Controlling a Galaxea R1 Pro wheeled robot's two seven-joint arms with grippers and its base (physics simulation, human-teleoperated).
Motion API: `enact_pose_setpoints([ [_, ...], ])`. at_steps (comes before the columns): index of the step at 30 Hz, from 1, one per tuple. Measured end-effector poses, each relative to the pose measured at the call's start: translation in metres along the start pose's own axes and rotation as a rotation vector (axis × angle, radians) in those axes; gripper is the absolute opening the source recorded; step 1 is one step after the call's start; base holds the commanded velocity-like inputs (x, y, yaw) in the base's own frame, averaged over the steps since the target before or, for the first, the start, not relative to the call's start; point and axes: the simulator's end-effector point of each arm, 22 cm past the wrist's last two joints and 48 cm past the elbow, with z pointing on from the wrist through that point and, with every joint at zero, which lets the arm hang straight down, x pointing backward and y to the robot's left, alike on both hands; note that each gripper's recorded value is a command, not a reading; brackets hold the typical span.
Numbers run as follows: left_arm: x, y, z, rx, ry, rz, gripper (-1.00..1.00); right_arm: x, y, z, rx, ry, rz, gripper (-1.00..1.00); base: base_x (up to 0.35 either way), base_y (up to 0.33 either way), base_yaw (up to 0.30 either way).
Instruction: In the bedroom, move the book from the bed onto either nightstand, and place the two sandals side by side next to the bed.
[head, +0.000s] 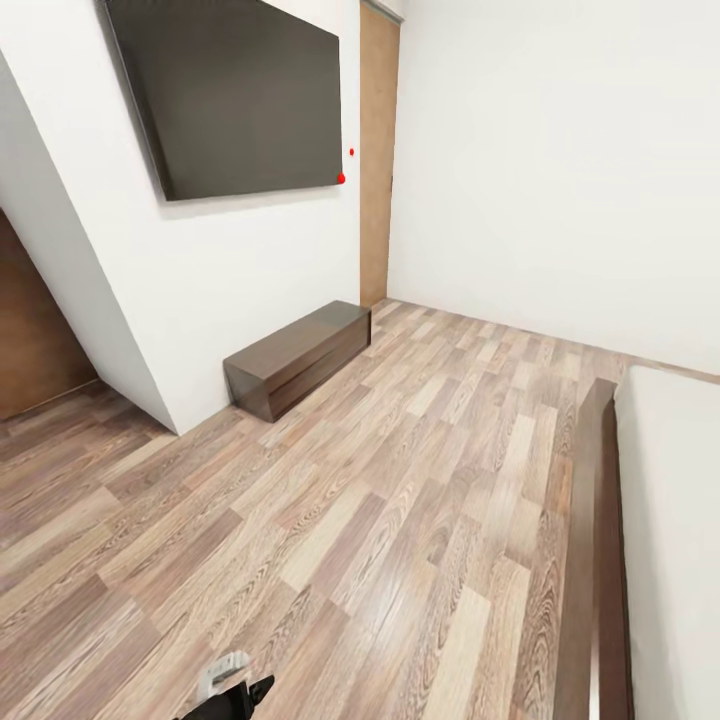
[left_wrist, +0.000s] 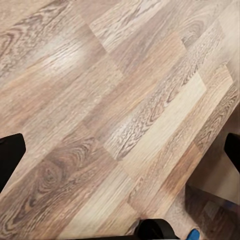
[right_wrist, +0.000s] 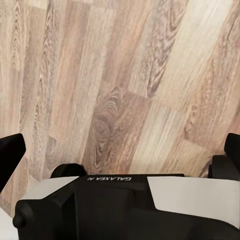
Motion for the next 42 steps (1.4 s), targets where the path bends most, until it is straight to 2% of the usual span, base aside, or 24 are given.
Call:
enact_pose_setpoints([
  [42,-0.021,-0.024,-0.006,0.036,-0.052,0.019,1.0,-0.021,0.014,-0.007,-0.023,-0.052,-0.025,1.0,0.0,0.0,0.0],
])
